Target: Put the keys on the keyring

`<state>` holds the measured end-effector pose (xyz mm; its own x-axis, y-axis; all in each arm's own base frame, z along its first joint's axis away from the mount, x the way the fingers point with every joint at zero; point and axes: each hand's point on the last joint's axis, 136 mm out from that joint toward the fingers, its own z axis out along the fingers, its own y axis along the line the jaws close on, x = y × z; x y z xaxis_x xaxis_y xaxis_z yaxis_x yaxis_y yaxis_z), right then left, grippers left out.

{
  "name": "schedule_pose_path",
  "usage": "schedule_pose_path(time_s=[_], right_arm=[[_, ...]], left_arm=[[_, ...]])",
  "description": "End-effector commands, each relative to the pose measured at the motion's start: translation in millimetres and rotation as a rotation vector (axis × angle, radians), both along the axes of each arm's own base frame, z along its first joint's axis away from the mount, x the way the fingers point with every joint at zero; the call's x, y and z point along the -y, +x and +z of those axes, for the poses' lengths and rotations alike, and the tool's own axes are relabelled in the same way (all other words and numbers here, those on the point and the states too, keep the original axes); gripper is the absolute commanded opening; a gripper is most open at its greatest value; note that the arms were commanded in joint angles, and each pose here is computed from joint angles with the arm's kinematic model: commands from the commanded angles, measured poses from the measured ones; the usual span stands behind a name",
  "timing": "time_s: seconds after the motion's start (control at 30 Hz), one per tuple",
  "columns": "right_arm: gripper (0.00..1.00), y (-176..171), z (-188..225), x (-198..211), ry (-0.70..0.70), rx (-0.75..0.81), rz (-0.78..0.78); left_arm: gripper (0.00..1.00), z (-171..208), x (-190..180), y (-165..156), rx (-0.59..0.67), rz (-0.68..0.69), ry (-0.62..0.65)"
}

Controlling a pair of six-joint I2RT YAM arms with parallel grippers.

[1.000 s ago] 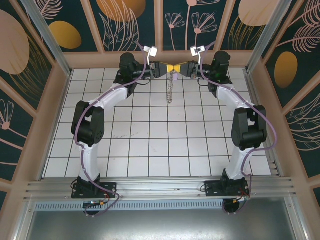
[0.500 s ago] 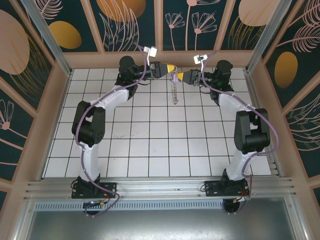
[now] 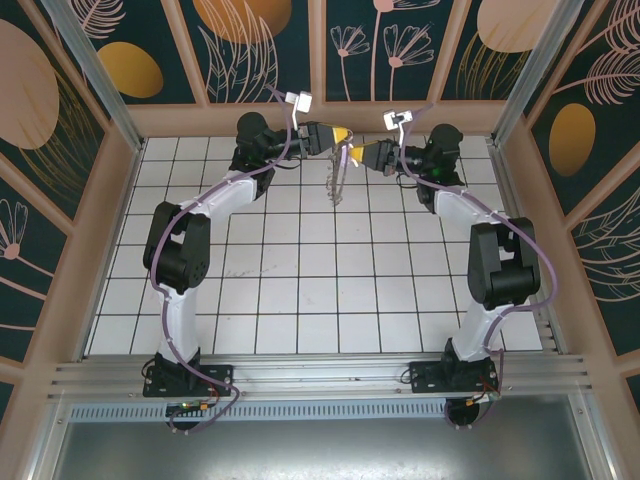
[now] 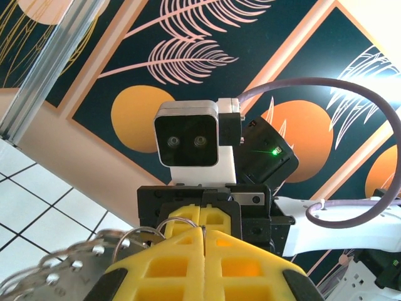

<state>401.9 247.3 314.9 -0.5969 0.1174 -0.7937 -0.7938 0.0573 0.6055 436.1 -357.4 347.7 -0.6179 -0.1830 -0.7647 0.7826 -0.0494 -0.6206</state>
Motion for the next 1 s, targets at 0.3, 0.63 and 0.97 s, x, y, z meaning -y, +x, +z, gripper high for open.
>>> schedule_pose_path(time_s=[0.3, 0.63, 0.97], right_arm=[[0.04, -17, -1, -15, -0.032, 0.048, 0.053], [0.37, -26, 18, 30, 0.001, 0.080, -0.141], [0.37, -8, 78, 52, 0.238, 0.065, -0.399]], left_arm=[[0.00, 24, -2, -9, 0.075, 0.001, -0.052], [0.00, 28, -4, -8, 0.053, 0.017, -0.081], [0.00, 37, -15, -8, -0.043, 0.039, -0.206]])
